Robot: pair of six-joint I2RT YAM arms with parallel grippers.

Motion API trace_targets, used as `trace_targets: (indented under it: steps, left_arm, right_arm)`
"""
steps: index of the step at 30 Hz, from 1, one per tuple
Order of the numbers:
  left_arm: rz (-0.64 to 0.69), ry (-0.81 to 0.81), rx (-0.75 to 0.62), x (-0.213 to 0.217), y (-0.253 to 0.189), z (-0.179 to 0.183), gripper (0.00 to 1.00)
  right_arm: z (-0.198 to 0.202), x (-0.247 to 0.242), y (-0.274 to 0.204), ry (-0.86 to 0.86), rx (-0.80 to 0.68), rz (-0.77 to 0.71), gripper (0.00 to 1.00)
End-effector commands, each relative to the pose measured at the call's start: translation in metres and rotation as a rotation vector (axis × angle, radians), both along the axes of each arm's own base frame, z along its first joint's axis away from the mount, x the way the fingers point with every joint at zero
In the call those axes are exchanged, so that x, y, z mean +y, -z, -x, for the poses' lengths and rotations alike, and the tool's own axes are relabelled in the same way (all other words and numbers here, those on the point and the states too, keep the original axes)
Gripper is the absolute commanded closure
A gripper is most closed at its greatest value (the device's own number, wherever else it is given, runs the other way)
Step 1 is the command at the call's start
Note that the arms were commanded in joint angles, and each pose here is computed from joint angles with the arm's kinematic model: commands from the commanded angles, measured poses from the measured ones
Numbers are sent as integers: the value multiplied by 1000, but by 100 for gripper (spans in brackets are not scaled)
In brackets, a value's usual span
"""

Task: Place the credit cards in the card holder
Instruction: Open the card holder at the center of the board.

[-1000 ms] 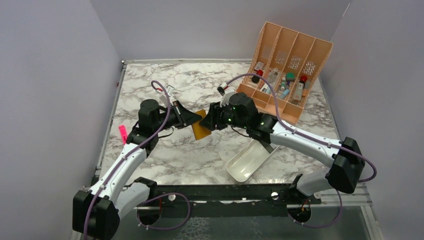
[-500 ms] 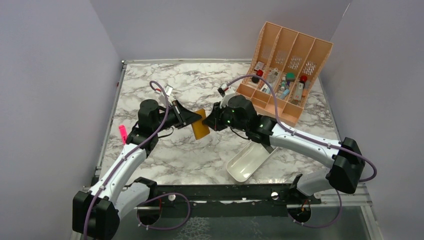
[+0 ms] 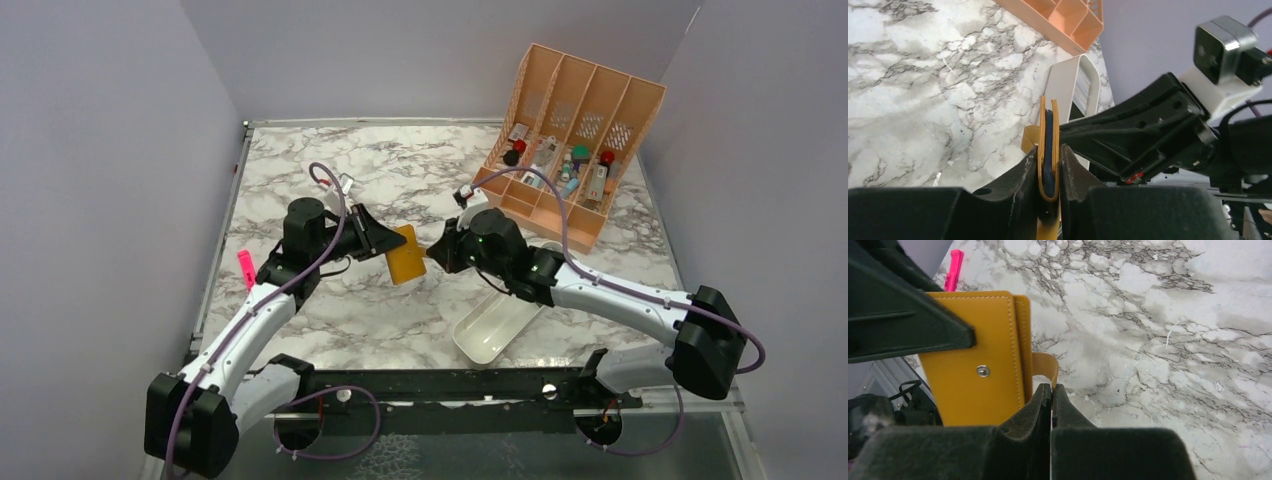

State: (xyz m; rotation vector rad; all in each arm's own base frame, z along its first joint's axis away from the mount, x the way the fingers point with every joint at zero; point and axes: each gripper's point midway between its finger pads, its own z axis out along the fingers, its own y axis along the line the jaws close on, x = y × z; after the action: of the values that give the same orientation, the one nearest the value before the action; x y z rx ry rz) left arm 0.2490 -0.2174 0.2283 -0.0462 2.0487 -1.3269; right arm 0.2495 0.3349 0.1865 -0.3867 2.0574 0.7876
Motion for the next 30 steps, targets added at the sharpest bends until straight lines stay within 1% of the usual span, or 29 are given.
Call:
trace_targets:
  steps: [1,2,5,7,11,14,18,20,23,27,30]
  left_arm:
    - [-87,-25,26,4,34,-12,72]
    - [-104,-26,50,4,44,-14,69]
    - [-167,-37,133,7,75,-20,65]
    - [-223,-36,192,9,95,-25,62]
    - [-389,-86,273,25,127,-40,55]
    - [-478,-136,279,39,133,-47,50]
    - [-562,-223,265,60,131,-48,36]
    - [-567,-236,262,63,128,-47,33]
    - [-531,-208,269,57,125,-42,31]
    - [-439,-118,270,38,119,-30,31]
    - [-371,-72,269,28,114,-21,31]
  right_arm:
    - [10,11,-3,-77,-16,-65,99]
    - [11,12,2,-83,-7,-69,99]
    - [12,18,17,-114,19,-79,99]
    - [9,21,31,-115,47,-59,99]
    - [4,26,54,-109,84,-31,99]
    - [1,29,68,-105,121,-21,99]
    - [2,33,71,-118,142,-24,99]
    - [2,33,69,-114,141,-26,99]
    - [6,34,60,-130,142,-50,99]
    - [13,42,43,-171,150,-117,99]
    - [13,46,35,-182,143,-139,99]
